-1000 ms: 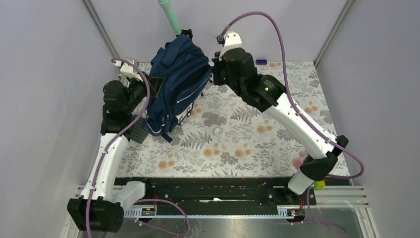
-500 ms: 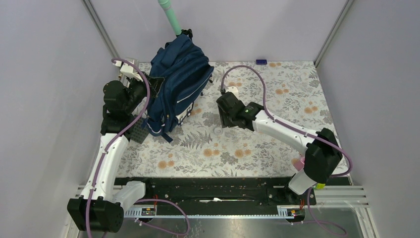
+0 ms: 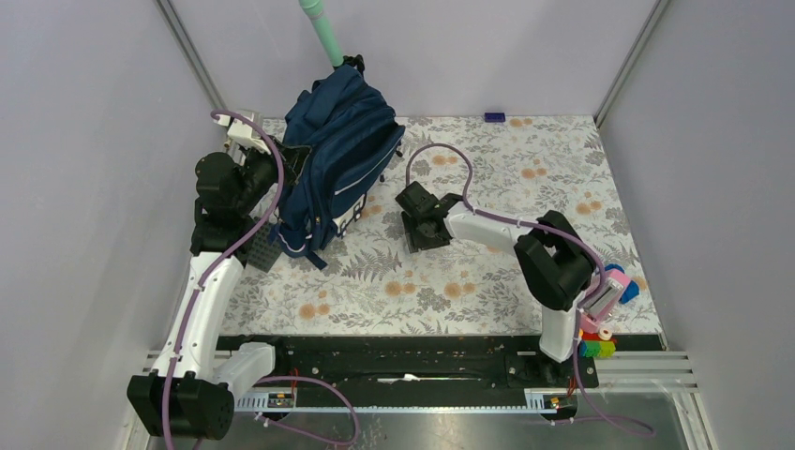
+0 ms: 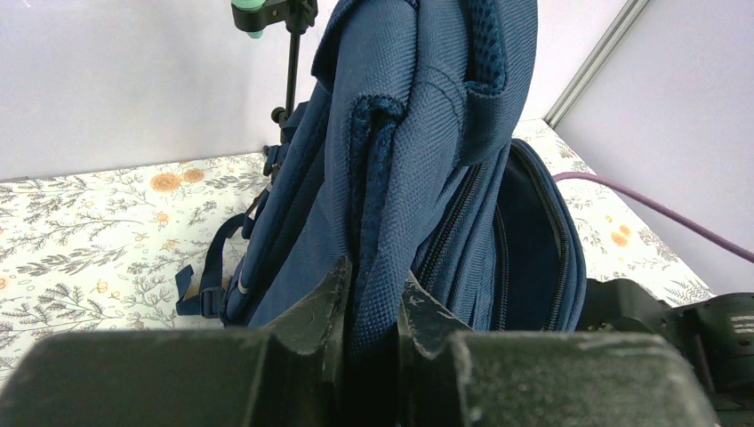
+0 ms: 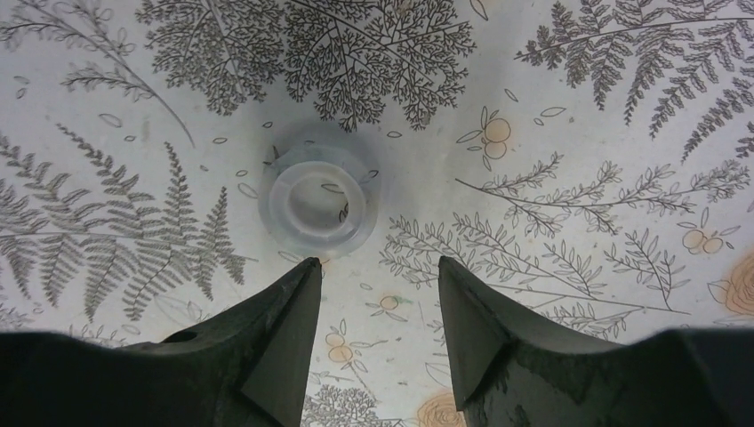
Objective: Pack the student bag
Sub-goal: Pick up the stationery from the center of the board.
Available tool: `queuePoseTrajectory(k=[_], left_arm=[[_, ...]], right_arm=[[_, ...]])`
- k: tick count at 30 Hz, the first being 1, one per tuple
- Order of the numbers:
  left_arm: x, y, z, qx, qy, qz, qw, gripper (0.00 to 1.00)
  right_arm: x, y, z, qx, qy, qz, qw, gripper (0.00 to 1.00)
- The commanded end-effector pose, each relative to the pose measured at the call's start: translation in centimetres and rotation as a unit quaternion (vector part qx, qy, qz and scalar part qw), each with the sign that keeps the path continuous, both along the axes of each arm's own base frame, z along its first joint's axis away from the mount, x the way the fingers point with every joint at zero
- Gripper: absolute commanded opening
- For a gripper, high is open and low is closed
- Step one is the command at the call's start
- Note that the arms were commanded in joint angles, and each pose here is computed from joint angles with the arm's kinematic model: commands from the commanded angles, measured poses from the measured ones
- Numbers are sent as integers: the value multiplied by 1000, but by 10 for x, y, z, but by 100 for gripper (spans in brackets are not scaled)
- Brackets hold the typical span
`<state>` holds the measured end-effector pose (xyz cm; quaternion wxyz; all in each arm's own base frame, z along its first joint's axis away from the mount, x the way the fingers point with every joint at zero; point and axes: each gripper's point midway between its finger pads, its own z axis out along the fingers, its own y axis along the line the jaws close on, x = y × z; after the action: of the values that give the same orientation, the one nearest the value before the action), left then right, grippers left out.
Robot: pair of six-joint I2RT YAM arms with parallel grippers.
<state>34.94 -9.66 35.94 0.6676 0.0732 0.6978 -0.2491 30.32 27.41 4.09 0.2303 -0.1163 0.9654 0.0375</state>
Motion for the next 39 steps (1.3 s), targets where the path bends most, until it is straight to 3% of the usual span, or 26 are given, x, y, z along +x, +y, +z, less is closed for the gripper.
queuePoseTrajectory(k=[1, 17, 23, 26, 31, 39], left_arm=[[-2, 3, 37, -5, -68, 11, 998, 0], [-2, 3, 38, -5, -68, 10, 998, 0], [-3, 3, 39, -5, -69, 11, 998, 0], [-3, 4, 38, -5, -68, 11, 998, 0], [-3, 3, 38, -6, -69, 9, 998, 0], [-3, 0, 38, -9, -69, 0, 998, 0]], right_arm=[[19, 13, 8, 28, -5, -2, 1000, 58], [21, 5, -33, -14, 34, -23, 999, 53], [7, 4, -40, -8, 59, -16, 998, 43], [1, -1, -41, -10, 64, -17, 998, 28], [-6, -8, -26, -1, 56, -16, 998, 15], [-19, -23, 32, 43, 3, -25, 999, 11]])
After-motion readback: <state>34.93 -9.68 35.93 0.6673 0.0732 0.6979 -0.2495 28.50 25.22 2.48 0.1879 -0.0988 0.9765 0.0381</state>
